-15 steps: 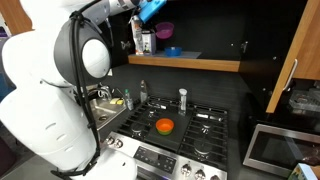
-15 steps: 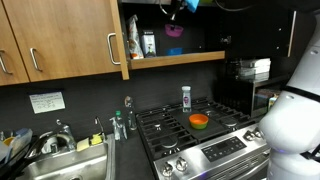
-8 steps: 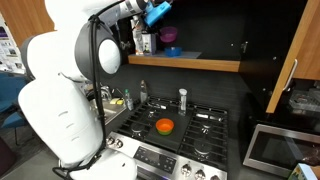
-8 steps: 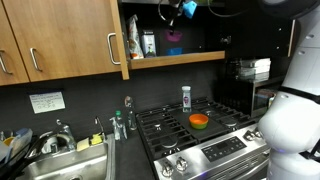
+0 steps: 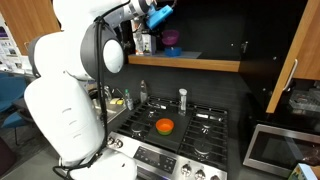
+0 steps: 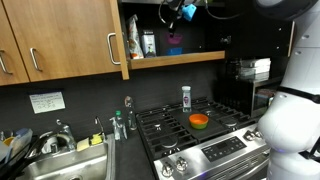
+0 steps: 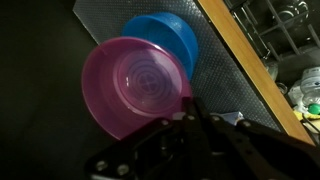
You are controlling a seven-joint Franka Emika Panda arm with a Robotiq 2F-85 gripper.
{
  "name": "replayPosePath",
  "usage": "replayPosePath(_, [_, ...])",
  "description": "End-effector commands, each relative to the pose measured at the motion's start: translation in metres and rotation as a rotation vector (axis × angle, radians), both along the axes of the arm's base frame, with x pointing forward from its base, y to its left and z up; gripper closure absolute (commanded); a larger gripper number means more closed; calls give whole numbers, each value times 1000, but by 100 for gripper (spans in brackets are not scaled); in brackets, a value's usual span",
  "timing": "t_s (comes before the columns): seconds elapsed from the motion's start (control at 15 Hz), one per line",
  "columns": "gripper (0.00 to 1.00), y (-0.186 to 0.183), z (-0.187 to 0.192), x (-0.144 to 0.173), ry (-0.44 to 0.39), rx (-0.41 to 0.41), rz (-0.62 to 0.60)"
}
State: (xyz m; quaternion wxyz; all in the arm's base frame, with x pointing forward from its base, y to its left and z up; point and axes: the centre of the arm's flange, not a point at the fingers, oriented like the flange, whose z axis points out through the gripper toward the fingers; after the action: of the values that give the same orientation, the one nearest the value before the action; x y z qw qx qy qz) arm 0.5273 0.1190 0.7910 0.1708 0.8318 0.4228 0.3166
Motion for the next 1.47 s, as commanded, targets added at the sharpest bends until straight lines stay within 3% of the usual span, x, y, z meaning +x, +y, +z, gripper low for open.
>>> replayPosePath(0.0, [99, 0, 2, 2, -3, 5, -15])
replayPosePath(1.4, [99, 1, -18, 24, -4, 41, -45])
